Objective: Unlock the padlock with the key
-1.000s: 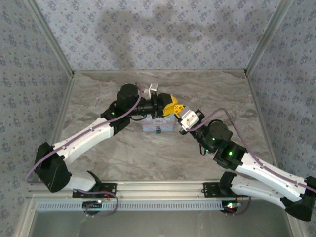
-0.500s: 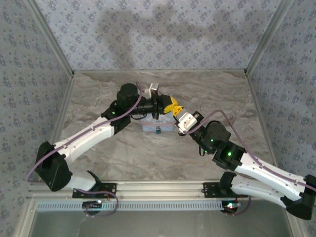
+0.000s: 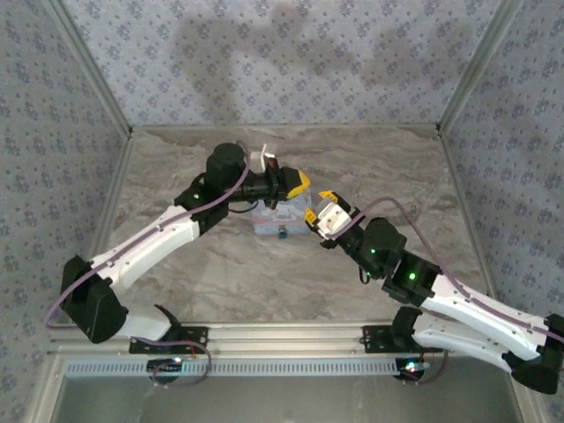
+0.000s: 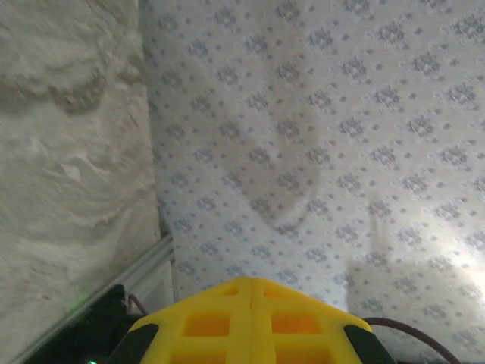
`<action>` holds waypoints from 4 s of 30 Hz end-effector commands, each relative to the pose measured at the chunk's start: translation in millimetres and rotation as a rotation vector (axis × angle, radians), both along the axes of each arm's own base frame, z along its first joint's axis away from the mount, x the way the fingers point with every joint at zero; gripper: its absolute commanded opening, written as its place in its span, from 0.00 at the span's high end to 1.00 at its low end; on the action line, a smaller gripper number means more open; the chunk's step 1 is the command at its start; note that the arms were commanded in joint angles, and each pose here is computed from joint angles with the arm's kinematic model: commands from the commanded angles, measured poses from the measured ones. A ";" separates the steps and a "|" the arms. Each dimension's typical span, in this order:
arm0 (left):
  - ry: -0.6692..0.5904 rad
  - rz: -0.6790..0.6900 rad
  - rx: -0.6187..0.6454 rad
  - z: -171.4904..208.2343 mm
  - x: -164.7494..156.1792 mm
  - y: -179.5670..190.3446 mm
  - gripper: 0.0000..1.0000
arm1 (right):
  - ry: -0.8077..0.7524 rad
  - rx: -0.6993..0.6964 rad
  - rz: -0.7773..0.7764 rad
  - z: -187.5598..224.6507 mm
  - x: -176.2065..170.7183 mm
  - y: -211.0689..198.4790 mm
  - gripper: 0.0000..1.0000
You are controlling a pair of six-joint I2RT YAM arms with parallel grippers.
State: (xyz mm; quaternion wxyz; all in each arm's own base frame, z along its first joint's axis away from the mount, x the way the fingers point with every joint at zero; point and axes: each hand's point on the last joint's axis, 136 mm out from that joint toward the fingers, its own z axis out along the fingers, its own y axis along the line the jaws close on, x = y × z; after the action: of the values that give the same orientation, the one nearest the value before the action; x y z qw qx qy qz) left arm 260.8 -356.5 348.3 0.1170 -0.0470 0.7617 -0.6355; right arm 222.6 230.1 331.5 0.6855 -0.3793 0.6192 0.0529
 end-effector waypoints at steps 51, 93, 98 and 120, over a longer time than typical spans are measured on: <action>-0.729 0.212 -0.098 82.3 -17.5 12.2 1.00 | 0.766 1.166 0.633 70.7 8.9 19.2 0.64; -0.745 0.242 -0.132 86.2 -20.9 17.2 1.00 | 0.760 1.146 0.609 75.3 5.9 19.3 0.57; -0.743 0.242 -0.127 83.8 -20.6 15.6 1.00 | 0.753 1.136 0.638 82.3 0.3 21.3 0.63; -0.752 0.256 -0.138 88.1 -21.0 16.0 1.00 | 0.755 1.127 0.629 81.0 2.9 23.3 1.00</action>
State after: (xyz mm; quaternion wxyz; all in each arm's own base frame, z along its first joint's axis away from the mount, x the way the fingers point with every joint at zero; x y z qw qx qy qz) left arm 245.8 -344.8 417.0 0.4469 0.0840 0.6350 -0.6245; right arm 232.4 255.3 392.1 0.4536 -0.0684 0.5760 0.6766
